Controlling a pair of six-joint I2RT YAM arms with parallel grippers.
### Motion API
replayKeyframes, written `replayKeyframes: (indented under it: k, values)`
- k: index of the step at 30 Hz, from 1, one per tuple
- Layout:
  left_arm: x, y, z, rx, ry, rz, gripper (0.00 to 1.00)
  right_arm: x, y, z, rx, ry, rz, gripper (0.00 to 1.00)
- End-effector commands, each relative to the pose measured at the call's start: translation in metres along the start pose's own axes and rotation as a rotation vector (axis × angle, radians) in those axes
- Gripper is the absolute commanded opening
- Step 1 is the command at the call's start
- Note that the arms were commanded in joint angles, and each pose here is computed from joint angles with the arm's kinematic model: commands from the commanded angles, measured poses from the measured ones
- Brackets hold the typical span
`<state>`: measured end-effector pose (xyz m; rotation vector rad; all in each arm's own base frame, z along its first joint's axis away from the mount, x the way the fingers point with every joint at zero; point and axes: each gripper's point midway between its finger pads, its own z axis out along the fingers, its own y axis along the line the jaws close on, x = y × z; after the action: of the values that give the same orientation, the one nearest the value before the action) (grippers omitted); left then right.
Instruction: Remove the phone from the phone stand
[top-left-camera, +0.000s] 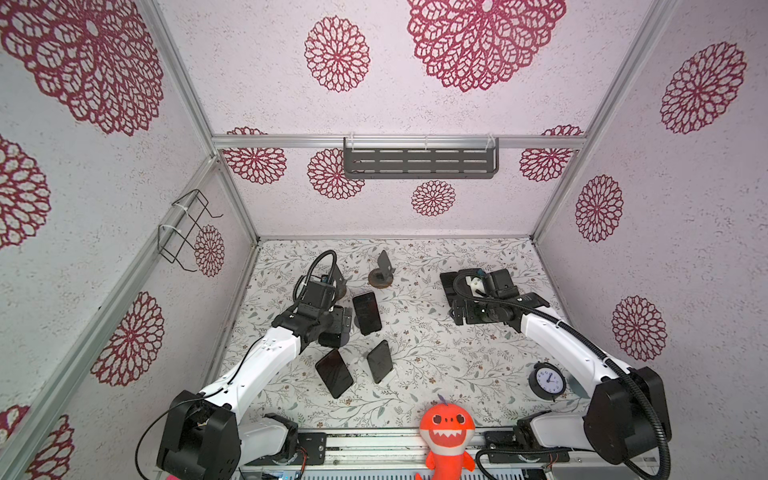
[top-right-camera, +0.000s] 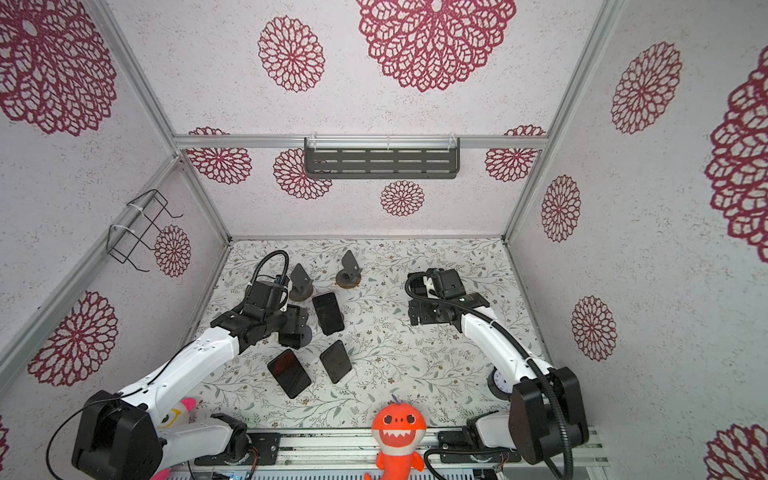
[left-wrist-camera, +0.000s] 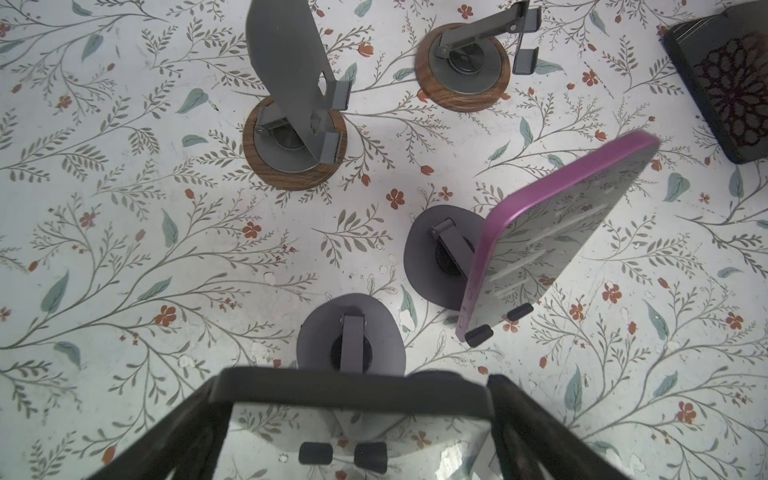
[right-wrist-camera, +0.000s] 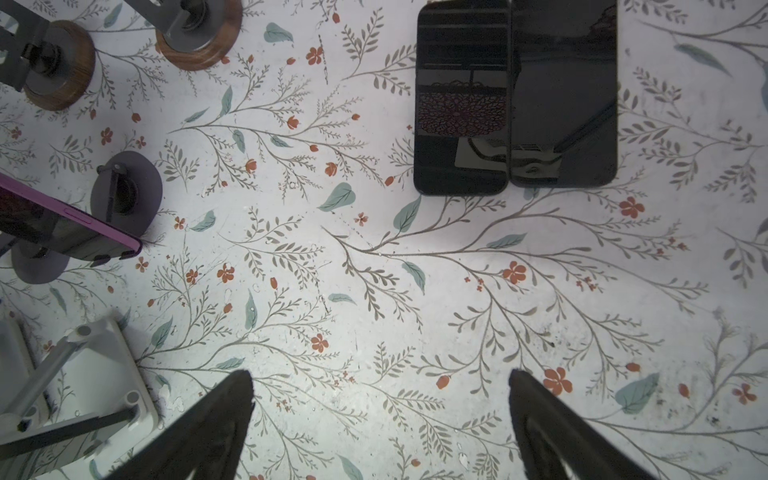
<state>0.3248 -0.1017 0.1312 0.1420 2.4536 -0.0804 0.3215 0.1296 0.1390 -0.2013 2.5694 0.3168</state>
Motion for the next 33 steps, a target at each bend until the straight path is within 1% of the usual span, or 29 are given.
replayKeyframes:
  k: [1,6,12,15,17,23,26,29,33]
  values:
    - [-0.01,-0.003,0.003,0.001,-0.026,0.006,0.95,-0.009,-0.001,-0.01,0.006,-0.045,-0.003,0.98]
    - [-0.013,-0.002,0.002,-0.004,-0.029,-0.001,0.86,-0.011,0.0,-0.013,0.0,-0.053,-0.013,0.97]
    - [-0.021,-0.003,-0.003,-0.003,-0.043,-0.011,0.69,-0.007,0.0,-0.016,-0.001,-0.051,-0.024,0.97]
    - [-0.028,-0.005,-0.011,0.009,-0.054,-0.023,0.65,-0.007,0.004,-0.019,-0.021,-0.055,-0.034,0.96]
    - [-0.035,-0.005,-0.017,0.011,-0.067,-0.03,0.65,-0.009,0.008,-0.022,-0.044,-0.063,-0.045,0.96]
    - [-0.066,-0.008,-0.054,0.038,-0.136,-0.047,0.63,-0.021,0.022,-0.035,-0.105,-0.105,-0.09,0.93]
    - [-0.079,-0.011,-0.076,0.053,-0.12,-0.062,0.57,-0.03,0.032,-0.044,-0.144,-0.133,-0.126,0.92]
    - [-0.095,-0.018,-0.098,0.089,-0.096,-0.068,0.51,-0.045,0.05,-0.056,-0.213,-0.18,-0.164,0.89]
    - [-0.122,-0.038,-0.123,0.198,-0.117,-0.09,0.42,-0.069,0.096,-0.08,-0.328,-0.243,-0.243,0.86]
